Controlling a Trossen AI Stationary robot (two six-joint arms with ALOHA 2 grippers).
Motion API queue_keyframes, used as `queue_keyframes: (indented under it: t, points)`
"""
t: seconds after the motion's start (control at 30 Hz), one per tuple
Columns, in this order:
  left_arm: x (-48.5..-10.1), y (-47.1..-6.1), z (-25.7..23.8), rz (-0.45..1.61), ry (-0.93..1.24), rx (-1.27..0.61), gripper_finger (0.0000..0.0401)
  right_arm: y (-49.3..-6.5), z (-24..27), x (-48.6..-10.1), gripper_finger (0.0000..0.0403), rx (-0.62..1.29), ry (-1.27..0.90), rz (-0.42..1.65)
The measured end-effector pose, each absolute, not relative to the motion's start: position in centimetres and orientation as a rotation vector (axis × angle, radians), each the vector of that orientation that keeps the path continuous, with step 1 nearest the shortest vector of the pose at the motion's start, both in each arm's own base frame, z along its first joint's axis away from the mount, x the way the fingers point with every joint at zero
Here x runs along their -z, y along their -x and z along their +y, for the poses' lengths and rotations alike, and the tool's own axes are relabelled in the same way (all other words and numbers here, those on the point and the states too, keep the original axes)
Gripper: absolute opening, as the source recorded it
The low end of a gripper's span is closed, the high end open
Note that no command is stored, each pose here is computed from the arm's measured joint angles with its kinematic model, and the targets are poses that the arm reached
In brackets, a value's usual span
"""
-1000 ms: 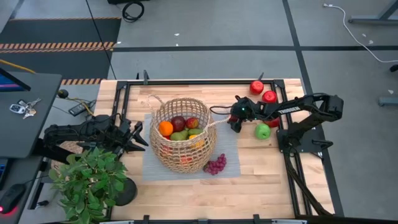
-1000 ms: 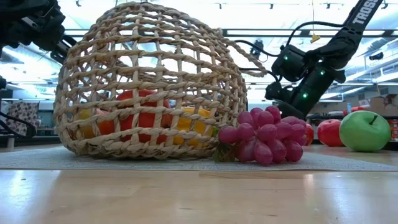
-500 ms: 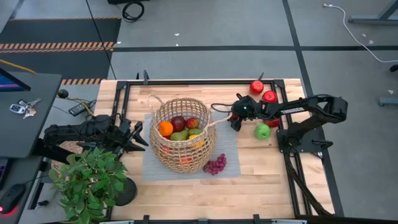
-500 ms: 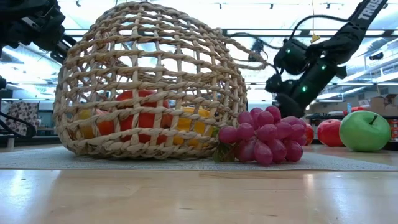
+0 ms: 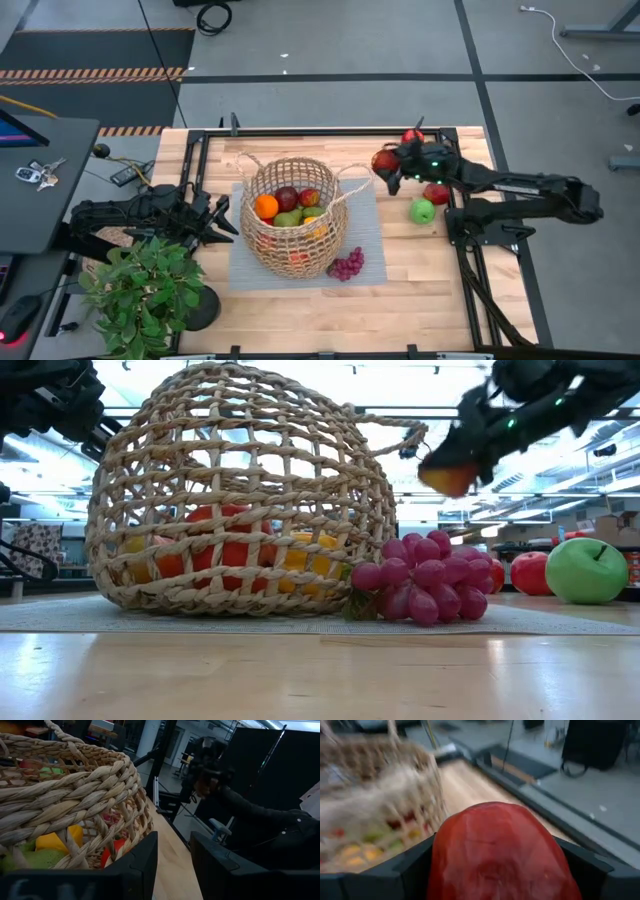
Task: Build produce basket
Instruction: Put the bottom red apple into the brown basket
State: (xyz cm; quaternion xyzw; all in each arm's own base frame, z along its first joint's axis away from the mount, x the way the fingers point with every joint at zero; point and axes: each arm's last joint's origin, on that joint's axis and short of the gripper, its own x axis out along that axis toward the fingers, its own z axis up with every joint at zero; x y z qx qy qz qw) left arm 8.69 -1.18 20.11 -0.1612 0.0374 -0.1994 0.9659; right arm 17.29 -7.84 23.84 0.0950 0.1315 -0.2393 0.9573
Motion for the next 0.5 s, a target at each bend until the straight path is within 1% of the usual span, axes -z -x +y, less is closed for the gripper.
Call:
queue_keyframes:
  t: [0.17, 0.3, 0.5]
  points:
    - [-20.1, -8.7, -1.2, 0.075, 0.325, 0.403, 0.0121, -15.4, -6.5, -26.5, 0.0326, 0.323, -0.244, 0.086]
    - [-20.1, -8.7, -1.2, 0.075, 0.325, 0.403, 0.0121, -14.5, -5.3, -29.1, 0.0329, 0.185, -0.270, -0.133]
    - [-20.1, -8.7, -1.2, 0.076, 0.326, 0.403, 0.0121, -14.1, -3.3, -32.2, 0.0329, -0.003, -0.239, -0.444]
